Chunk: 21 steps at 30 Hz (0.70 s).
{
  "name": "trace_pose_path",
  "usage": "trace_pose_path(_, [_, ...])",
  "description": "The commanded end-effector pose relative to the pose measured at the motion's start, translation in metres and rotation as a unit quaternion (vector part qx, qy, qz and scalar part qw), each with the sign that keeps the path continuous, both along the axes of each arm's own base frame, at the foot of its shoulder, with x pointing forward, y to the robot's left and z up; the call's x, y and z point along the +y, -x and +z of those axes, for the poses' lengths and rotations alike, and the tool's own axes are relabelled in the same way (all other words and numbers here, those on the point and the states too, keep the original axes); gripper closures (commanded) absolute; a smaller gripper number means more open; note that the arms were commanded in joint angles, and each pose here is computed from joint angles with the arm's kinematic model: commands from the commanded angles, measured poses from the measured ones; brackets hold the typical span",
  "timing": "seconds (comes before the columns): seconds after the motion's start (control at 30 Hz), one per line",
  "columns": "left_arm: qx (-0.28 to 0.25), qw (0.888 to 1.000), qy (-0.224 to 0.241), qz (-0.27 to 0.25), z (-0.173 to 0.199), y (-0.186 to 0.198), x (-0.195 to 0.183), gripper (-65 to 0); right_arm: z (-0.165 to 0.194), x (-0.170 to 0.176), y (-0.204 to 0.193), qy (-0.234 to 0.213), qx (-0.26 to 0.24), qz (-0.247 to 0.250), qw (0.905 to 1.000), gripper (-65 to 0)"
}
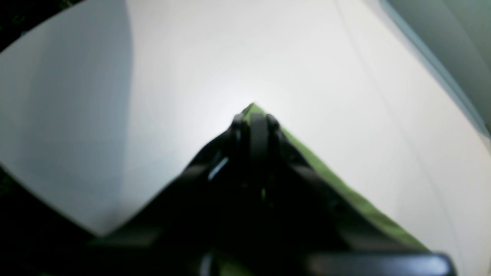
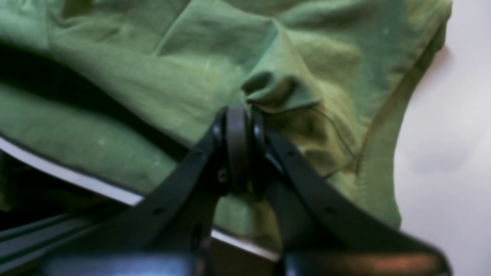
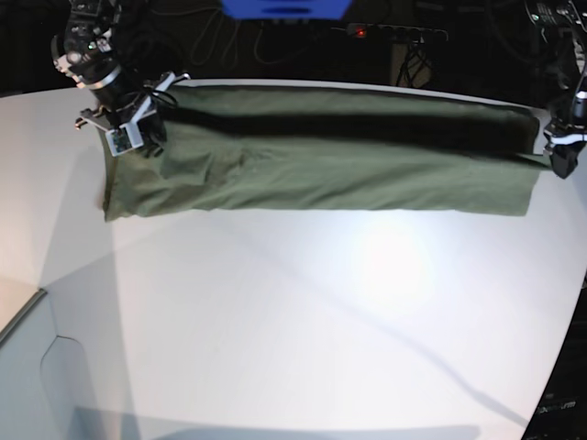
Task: Layout the t-shirt on the table in an organized manner, then fold the t-shirt properly
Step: 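Lay the folded strip down and straighten it with both grippers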
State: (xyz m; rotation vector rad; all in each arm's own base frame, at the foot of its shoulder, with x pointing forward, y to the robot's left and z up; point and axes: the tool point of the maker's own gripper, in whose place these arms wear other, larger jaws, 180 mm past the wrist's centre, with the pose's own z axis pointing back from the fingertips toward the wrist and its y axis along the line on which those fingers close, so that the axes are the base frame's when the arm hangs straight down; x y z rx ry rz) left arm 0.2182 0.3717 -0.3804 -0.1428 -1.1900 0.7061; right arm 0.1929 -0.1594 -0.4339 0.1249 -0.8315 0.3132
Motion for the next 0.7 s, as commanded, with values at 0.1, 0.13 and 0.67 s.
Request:
trace_pose_path(0.1, [0.001,1.0,0.007,0.015,-0.008,0.005,0.009,-0.1,0.009,-0.003,-0.006,-0.003,-0.02,-0.001,0.9998,0.0])
trace_pose_path(0.13, [0.006,1.0,0.011,0.017,-0.012,0.007,0.01,-0.1,0.009,-0.004,-0.006,-0.002,-0.02,-0.002,0.9998,0.0])
trace_pose_path(0.67, [0.035,0.999,0.033,-0.01,-0.038,0.005,-0.011,-26.4,0.002,-0.011,0.001,0.01,-0.003,0.002,0.9999,-19.4])
